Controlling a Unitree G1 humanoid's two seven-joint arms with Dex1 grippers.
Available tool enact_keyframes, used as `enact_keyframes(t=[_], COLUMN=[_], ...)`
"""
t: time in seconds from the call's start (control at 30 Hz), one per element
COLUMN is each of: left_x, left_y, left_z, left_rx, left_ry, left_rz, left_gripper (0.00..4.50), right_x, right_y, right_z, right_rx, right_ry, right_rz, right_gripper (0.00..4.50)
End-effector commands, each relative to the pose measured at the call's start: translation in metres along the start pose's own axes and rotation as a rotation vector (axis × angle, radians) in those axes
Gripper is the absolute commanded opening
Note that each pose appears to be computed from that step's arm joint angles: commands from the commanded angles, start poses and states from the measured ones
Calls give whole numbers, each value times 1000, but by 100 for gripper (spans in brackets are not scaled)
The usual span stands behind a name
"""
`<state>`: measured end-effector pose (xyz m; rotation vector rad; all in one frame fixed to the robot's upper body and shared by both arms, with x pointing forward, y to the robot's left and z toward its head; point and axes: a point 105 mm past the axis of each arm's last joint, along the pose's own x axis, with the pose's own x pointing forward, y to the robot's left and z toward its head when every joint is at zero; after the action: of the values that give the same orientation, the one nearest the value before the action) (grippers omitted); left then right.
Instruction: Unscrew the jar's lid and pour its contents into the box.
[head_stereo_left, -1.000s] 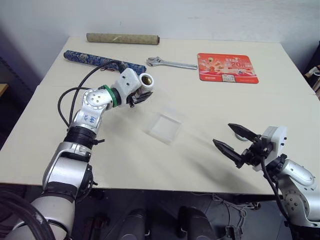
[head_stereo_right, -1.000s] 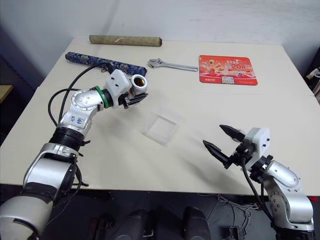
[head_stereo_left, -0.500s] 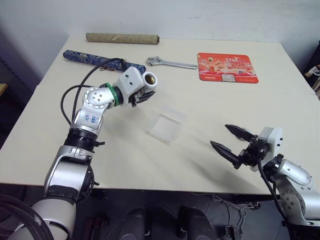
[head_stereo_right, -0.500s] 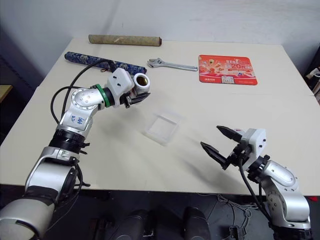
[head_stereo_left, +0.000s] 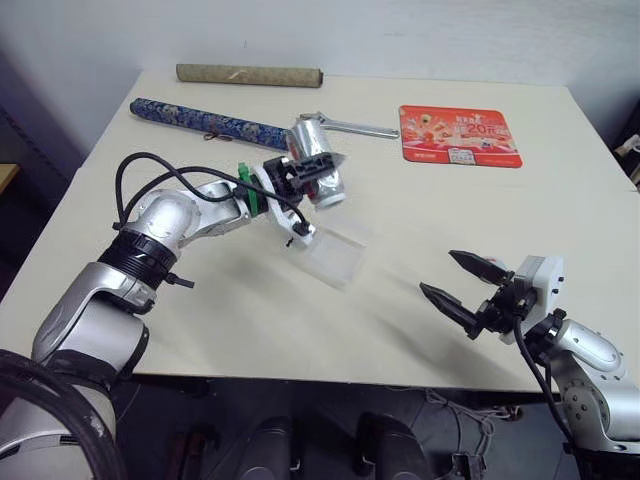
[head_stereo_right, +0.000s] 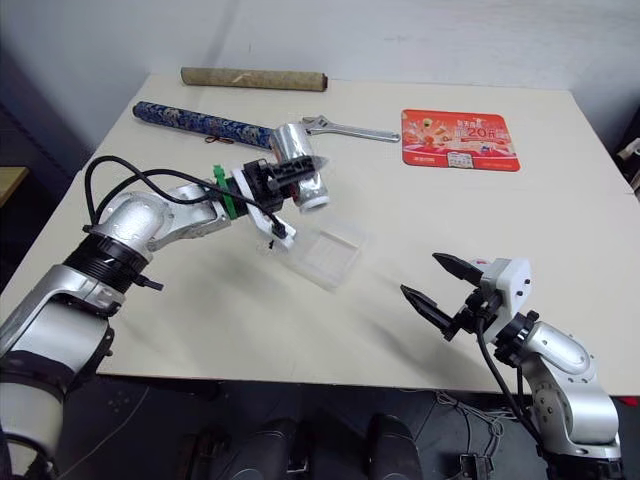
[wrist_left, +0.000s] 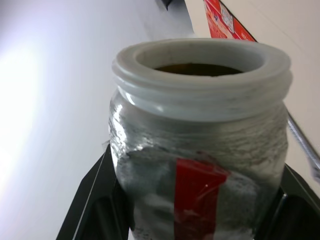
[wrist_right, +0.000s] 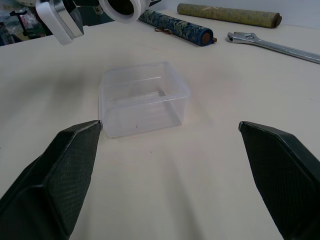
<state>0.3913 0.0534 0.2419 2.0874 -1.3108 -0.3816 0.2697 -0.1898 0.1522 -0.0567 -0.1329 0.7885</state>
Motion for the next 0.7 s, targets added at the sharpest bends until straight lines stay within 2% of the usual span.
enact_keyframes(t=[0.03, 0.13, 0.23, 0.3, 0.47, 0.6, 0.7], left_x=[6, 9, 10, 10, 4, 0, -10], left_y=[10, 13, 18, 14, 13, 14, 9], left_z=[-1, 3, -3, 1, 8, 4, -13], left_rx=[176, 295, 330, 402, 300, 116, -496], left_ry=[-28, -33, 15, -20, -41, -16, 134], left_rz=[64, 109, 145, 135, 146, 130, 96], left_gripper=[234, 234, 234, 234, 234, 234, 234], right_x=[2, 3, 3, 3, 4, 3, 4], right_y=[3, 4, 4, 4, 5, 5, 6], right_z=[9, 9, 8, 7, 4, 3, 3], right_rx=[-28, -25, -22, -18, -14, -11, -6], right_ry=[-34, -37, -40, -43, -44, -46, -49], right_rz=[8, 9, 9, 6, 6, 8, 19], right_gripper=[448, 448, 448, 448, 448, 448, 448])
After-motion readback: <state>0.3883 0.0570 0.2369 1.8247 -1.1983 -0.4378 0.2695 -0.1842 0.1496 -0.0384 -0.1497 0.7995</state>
